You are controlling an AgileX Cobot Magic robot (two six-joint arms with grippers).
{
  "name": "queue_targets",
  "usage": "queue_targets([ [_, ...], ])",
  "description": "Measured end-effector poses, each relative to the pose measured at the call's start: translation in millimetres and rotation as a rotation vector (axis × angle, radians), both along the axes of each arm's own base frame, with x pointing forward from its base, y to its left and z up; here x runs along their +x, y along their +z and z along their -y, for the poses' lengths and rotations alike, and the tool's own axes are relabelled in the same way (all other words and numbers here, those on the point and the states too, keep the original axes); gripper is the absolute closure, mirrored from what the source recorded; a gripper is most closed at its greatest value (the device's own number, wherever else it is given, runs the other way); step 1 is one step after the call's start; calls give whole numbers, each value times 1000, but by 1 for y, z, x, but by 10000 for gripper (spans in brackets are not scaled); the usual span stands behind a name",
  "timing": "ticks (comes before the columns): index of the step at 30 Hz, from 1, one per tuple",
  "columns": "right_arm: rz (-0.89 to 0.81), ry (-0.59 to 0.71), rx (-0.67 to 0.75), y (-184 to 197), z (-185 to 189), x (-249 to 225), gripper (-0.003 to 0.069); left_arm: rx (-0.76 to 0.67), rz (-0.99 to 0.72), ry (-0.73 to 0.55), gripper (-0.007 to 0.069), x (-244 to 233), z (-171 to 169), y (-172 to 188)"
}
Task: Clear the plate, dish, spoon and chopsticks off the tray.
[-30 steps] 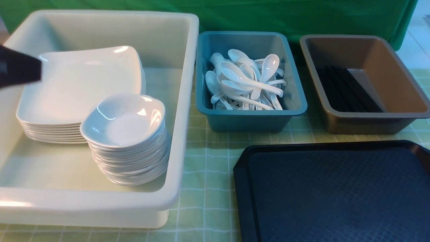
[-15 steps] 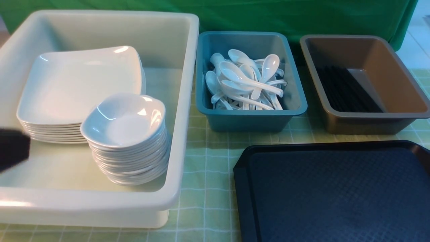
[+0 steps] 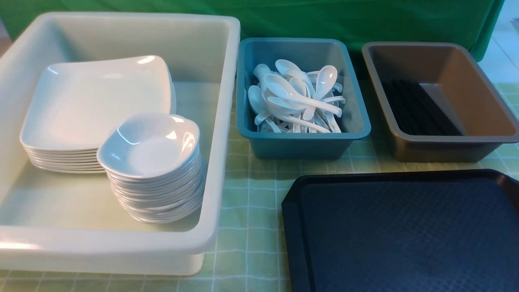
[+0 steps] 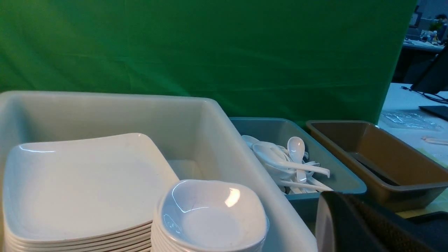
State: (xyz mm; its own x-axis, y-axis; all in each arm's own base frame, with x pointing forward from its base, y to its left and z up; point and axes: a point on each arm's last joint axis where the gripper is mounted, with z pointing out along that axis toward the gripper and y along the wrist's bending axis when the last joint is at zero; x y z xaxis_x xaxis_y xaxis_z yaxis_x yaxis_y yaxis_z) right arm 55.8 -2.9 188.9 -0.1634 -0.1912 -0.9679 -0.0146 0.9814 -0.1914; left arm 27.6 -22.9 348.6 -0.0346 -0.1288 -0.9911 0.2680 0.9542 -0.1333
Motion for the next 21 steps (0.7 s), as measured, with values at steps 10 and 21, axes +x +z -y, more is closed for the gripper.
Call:
queue_targets([
  [10,0,0,0,0,0,0,420,48,13,24,636,2,-2,-2],
  [21,1,0,-1,0,0,0,419,30,-27,327,636,25,-25,-97],
])
